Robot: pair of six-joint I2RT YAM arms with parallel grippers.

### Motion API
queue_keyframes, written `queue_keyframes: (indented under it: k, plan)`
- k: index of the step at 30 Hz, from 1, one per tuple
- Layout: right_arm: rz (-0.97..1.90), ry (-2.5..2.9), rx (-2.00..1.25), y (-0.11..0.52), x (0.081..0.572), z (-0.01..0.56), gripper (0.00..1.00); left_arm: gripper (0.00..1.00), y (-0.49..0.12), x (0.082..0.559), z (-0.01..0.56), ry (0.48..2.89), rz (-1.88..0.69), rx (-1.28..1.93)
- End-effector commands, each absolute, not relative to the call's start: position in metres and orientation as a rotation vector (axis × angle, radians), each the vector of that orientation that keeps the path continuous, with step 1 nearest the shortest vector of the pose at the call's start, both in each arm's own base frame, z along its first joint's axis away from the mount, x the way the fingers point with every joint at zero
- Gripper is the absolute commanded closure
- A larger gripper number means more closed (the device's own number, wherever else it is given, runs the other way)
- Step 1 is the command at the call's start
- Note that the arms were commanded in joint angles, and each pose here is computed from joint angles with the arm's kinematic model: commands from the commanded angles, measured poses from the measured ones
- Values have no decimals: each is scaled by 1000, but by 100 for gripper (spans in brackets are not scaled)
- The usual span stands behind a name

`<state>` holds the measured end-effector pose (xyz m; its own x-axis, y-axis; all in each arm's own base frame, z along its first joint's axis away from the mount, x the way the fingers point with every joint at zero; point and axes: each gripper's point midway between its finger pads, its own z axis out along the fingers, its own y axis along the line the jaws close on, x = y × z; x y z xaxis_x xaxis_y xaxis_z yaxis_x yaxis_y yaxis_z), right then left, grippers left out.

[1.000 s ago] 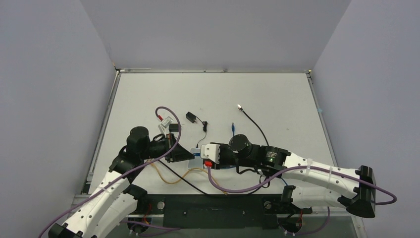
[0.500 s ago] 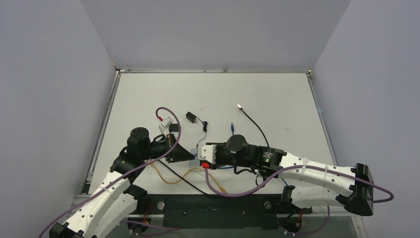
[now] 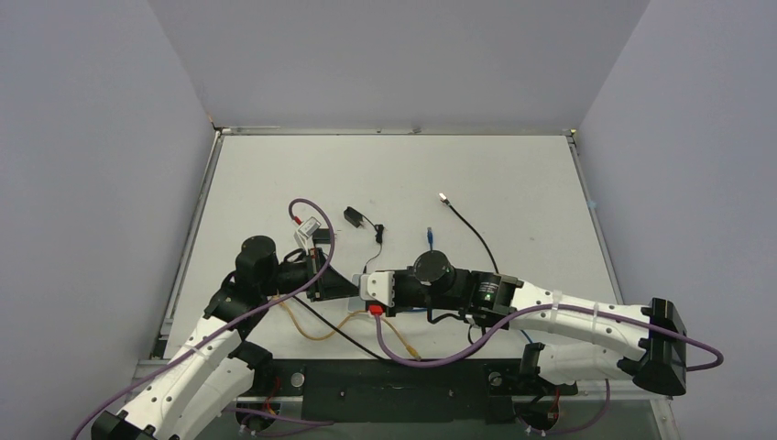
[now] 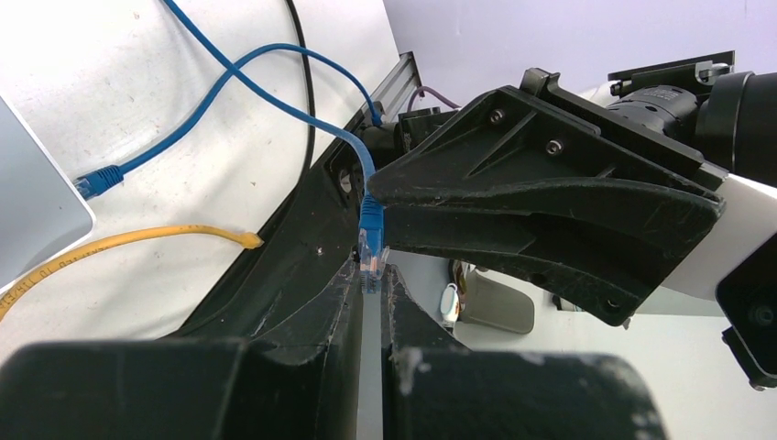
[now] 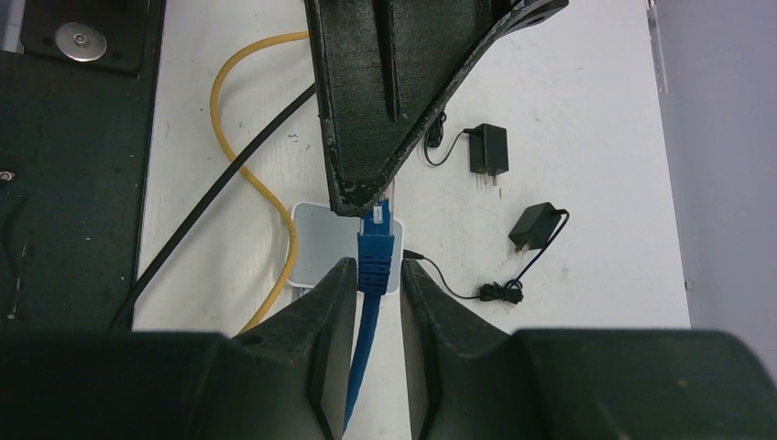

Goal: Insert the plug into the switch port
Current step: Pick up the connector from the center of the board.

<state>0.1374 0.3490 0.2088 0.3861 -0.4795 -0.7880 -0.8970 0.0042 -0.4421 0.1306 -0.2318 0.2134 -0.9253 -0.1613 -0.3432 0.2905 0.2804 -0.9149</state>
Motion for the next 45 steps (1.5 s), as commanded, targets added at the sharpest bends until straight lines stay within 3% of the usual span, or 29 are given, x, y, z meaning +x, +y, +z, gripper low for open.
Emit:
queue_keyframes:
  k: [1, 10, 13, 17, 19, 23, 27, 35, 45]
  plan:
    - [558, 1189, -1608, 360, 133, 221, 80, 100, -233, 130, 225, 2124, -1714, 174]
    - [547, 1198, -1617, 360, 133, 218, 90, 100, -235, 127, 232, 2085, -1760, 194]
    - [543, 1198, -1614, 359, 133, 218, 100, 100, -235, 127, 233, 2082, -1764, 197]
    - [529, 1207, -1609, 358, 135, 217, 100, 100, -236, 127, 232, 2078, -1774, 193]
    - [510, 1219, -1604, 356, 137, 216, 100, 93, -236, 127, 232, 2075, -1784, 186]
    - [440, 1262, -1581, 347, 148, 214, 100, 67, -236, 130, 230, 2074, -1777, 169]
    - [364, 1314, -1536, 331, 160, 212, 100, 54, -235, 136, 224, 2087, -1731, 139]
    - [205, 1504, -1462, 292, 195, 194, 100, 51, -229, 153, 189, 2180, -1561, 70]
    - [86, 1751, -1516, 275, 226, 126, 100, 51, -214, 178, 141, 2277, -1290, 12]
